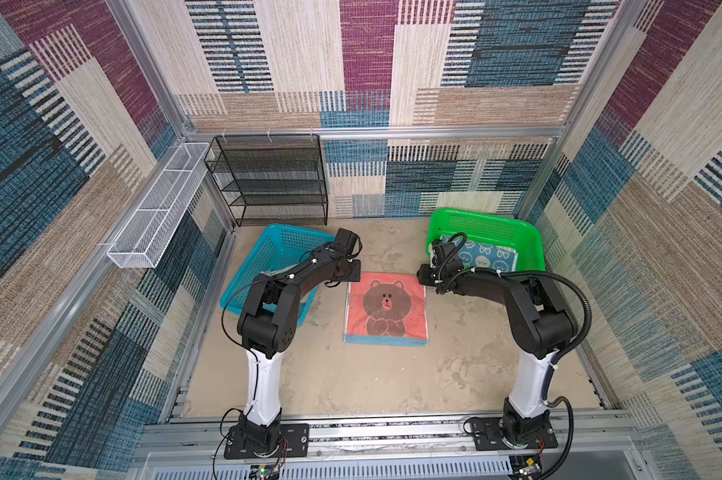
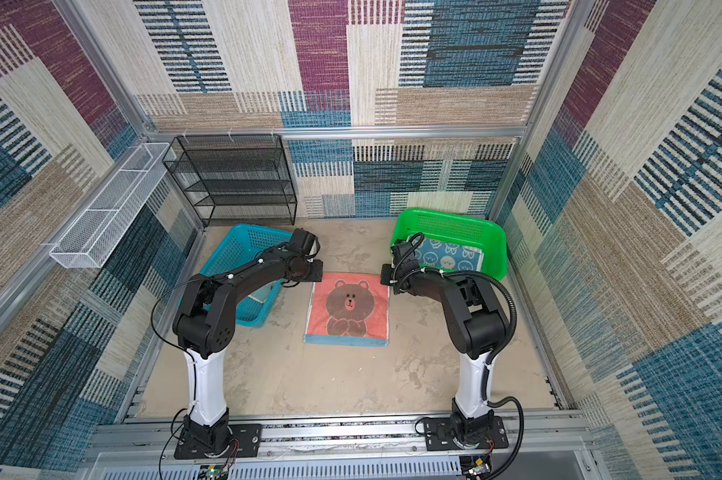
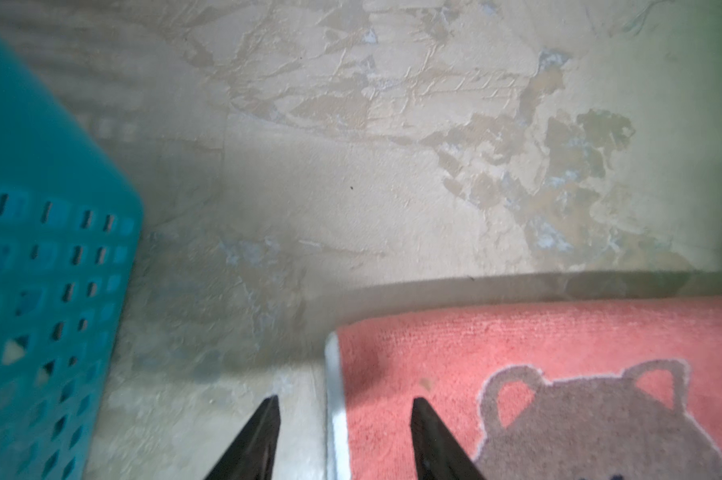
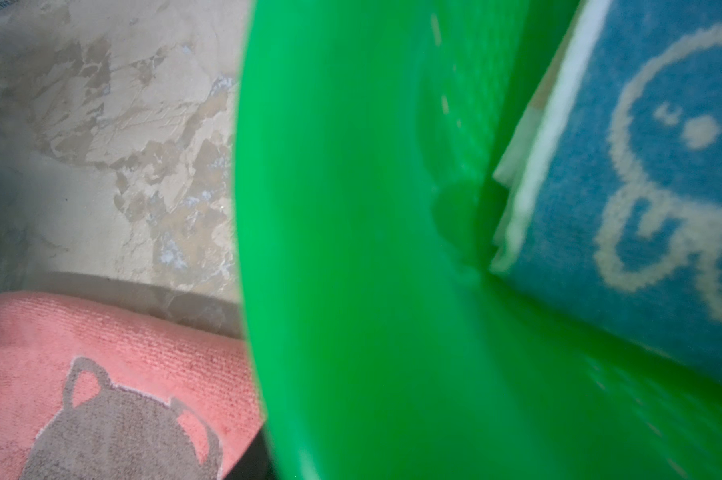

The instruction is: Fold and stack the towels

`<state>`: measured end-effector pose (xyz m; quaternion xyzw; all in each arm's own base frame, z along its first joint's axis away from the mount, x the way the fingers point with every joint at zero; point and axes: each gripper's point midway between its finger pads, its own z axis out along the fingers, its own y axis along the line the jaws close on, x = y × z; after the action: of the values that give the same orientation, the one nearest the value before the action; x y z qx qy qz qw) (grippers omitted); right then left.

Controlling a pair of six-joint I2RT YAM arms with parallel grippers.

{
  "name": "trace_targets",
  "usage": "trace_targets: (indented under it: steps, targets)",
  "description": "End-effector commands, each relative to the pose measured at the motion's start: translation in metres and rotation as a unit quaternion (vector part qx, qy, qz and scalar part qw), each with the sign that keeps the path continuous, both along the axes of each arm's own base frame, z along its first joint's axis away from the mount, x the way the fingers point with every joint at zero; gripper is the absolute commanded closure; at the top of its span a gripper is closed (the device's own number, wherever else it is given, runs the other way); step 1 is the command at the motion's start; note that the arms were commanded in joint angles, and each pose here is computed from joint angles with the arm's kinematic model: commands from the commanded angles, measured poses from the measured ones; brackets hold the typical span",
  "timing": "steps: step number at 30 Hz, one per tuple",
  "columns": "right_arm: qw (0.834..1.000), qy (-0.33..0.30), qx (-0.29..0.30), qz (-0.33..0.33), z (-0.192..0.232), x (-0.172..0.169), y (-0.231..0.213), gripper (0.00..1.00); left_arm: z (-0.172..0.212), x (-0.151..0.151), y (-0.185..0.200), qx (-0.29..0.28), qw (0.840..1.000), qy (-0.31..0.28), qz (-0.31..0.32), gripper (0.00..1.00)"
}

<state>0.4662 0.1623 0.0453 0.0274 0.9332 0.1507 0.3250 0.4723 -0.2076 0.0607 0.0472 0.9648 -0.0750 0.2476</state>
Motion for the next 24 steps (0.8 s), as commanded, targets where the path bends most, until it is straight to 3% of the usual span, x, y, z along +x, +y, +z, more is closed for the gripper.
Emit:
trace_targets:
  steps: [1,7,16,19,21,24]
  targets:
    - [1.0,-0.009,0.007,0.006,0.004,0.004,0.004,0.61,-0.004,0.002,-0.006,-0.01,1.0,0.013,-0.003,0.46]
    - [1.0,-0.007,0.003,0.009,0.001,0.004,0.004,0.64,-0.018,0.008,-0.009,-0.007,1.0,0.027,-0.004,0.52]
    - [1.0,-0.002,0.003,0.014,-0.002,0.003,0.005,0.72,-0.031,0.009,-0.014,-0.011,0.999,0.044,-0.009,0.8]
    - [1.0,-0.004,0.007,0.019,0.0,0.002,0.007,0.83,-0.03,0.009,-0.015,-0.013,0.999,0.043,-0.012,0.88]
    - [1.0,-0.005,0.01,0.022,0.001,0.002,0.008,0.89,-0.028,0.009,-0.017,-0.016,0.999,0.042,-0.015,1.0]
    - [1.0,-0.012,0.012,0.025,0.006,0.002,0.008,0.98,-0.025,0.008,-0.017,-0.019,0.999,0.041,-0.017,1.0]
